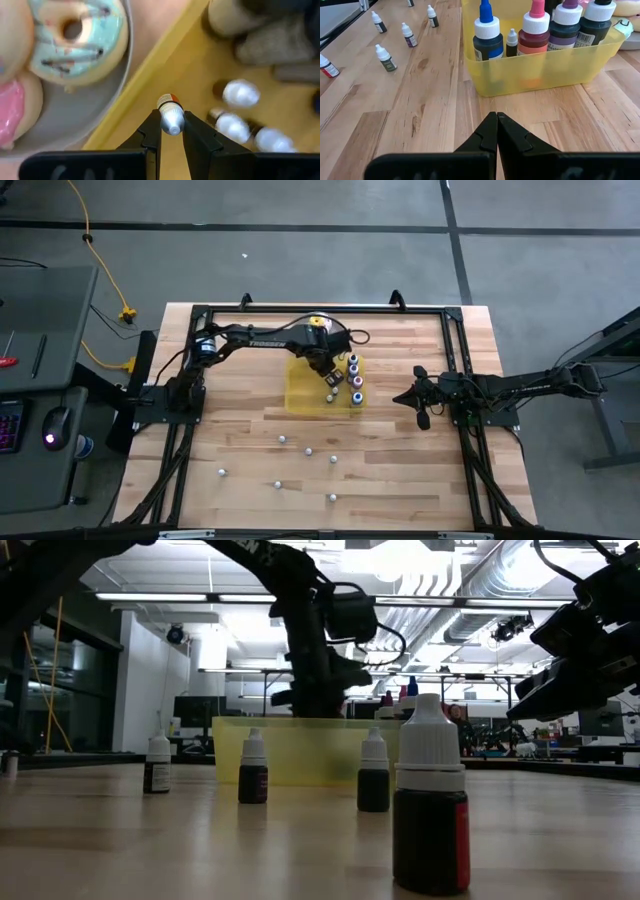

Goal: Pick & Place food coloring
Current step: Put the top small red food coloring bottle into the yellow container

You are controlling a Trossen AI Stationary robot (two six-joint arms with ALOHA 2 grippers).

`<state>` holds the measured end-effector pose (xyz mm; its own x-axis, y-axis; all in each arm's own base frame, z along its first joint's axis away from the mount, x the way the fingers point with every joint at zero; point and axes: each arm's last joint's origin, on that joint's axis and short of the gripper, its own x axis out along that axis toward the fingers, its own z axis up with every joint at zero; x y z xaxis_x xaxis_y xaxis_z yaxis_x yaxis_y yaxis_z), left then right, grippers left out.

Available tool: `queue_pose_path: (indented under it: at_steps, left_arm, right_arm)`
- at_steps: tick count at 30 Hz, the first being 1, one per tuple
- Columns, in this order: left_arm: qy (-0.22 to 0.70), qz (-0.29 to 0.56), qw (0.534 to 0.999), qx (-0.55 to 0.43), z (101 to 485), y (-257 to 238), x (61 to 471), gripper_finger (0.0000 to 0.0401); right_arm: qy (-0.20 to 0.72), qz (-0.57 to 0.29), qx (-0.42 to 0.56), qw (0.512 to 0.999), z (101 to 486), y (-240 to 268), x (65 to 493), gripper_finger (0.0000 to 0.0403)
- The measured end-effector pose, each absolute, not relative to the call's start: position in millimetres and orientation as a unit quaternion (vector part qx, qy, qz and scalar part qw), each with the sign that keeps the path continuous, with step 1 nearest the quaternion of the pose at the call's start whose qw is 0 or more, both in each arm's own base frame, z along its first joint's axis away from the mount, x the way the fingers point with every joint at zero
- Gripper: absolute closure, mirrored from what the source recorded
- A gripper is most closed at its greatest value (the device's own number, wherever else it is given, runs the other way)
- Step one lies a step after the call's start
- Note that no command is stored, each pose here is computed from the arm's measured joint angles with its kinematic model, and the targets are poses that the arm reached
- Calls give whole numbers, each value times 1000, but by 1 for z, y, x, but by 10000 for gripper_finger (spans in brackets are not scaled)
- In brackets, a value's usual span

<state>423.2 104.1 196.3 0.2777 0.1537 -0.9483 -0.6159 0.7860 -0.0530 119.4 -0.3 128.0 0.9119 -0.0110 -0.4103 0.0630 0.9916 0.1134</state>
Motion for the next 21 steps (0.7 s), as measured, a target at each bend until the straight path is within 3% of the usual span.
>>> queue_pose_path:
  at_steps: [8,21]
  left_arm:
    - [536,246,771,-242,189,104,429,350]
    - [537,240,769,-251,187,104,430,309]
  right_arm:
    - [208,-19,62,976,128,0,119,402]
    - [208,-19,62,976,128,0,120,402]
